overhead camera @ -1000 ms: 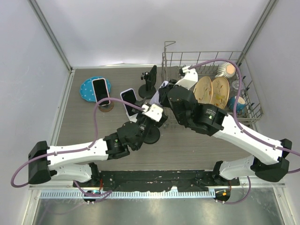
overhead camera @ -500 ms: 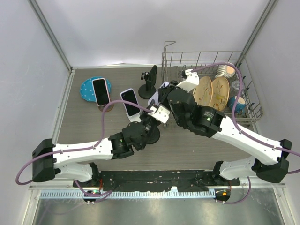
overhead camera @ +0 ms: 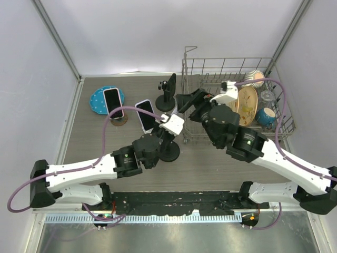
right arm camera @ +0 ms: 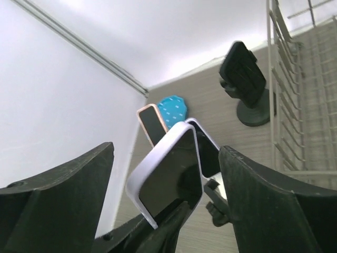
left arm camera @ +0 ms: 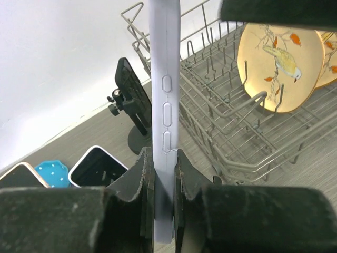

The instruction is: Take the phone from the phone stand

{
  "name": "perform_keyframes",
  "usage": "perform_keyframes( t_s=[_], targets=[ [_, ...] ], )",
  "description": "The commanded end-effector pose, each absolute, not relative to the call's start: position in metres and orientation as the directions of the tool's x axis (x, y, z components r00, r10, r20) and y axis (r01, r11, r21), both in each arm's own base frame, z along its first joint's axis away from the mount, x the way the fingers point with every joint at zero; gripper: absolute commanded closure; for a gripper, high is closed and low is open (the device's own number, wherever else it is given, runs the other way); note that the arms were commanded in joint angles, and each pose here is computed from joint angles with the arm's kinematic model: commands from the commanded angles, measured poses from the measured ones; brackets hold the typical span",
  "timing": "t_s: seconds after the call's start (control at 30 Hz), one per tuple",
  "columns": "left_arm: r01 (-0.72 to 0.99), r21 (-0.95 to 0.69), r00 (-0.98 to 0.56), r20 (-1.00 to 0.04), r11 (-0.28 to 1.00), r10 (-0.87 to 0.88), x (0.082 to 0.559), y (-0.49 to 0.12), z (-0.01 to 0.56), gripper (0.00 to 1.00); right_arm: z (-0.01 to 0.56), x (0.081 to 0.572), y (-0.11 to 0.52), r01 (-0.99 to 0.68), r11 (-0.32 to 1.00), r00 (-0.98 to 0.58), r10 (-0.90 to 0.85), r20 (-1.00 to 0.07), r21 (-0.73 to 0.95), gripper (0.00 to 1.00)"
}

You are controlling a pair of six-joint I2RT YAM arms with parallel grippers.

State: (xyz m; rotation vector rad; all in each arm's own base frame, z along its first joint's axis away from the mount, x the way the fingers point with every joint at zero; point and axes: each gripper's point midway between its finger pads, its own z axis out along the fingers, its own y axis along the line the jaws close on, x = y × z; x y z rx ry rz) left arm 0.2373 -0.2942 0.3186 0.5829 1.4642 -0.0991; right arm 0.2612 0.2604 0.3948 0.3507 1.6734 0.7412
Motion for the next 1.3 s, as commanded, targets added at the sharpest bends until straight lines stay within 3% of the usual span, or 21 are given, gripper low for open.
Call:
perform_keyframes(
  t_s=[0.0,0.17,0.37,0.7,0.97,1.27],
  targets=[
    [0.395,0.109,0.074,-0.994,0.912,0.086,0.238,-0.266,0.371,1.00,0.443,0.252,0.244,-0.248,0.656,-0.165,0.697,-0.698,0.713,0.11],
    [0.388,0.005,-0.020,-1.000,0.922,0.014,0.248,-0.231,0.378,1.00,0.453,0.242,0.220,-0.283,0.682,-0.118,0.673,-0.730,0.675,0.07],
    [0.278,-0.073,-0.208,-0.978,0.958,-0.014,0.271,-0.164,0.348,1.00,0.434,0.240,0.197,-0.254,0.780,-0.061,0.577,-0.814,0.572,0.07],
    [-0.079,-0.147,-0.440,-0.882,0.986,-0.167,0.284,-0.032,0.277,1.00,0.369,0.249,0.185,-0.207,0.941,-0.019,0.271,-0.962,0.269,0.04],
    [-0.341,-0.225,-0.529,-0.757,0.913,-0.384,0.299,0.034,0.202,1.00,0.322,0.253,0.148,-0.122,0.975,0.052,0.192,-0.980,0.185,0.00],
    [-0.491,-0.148,-0.601,-0.656,0.859,-0.457,0.324,0.086,0.144,1.00,0.297,0.239,0.109,-0.078,0.969,0.183,0.244,-0.952,0.233,0.00]
  ],
)
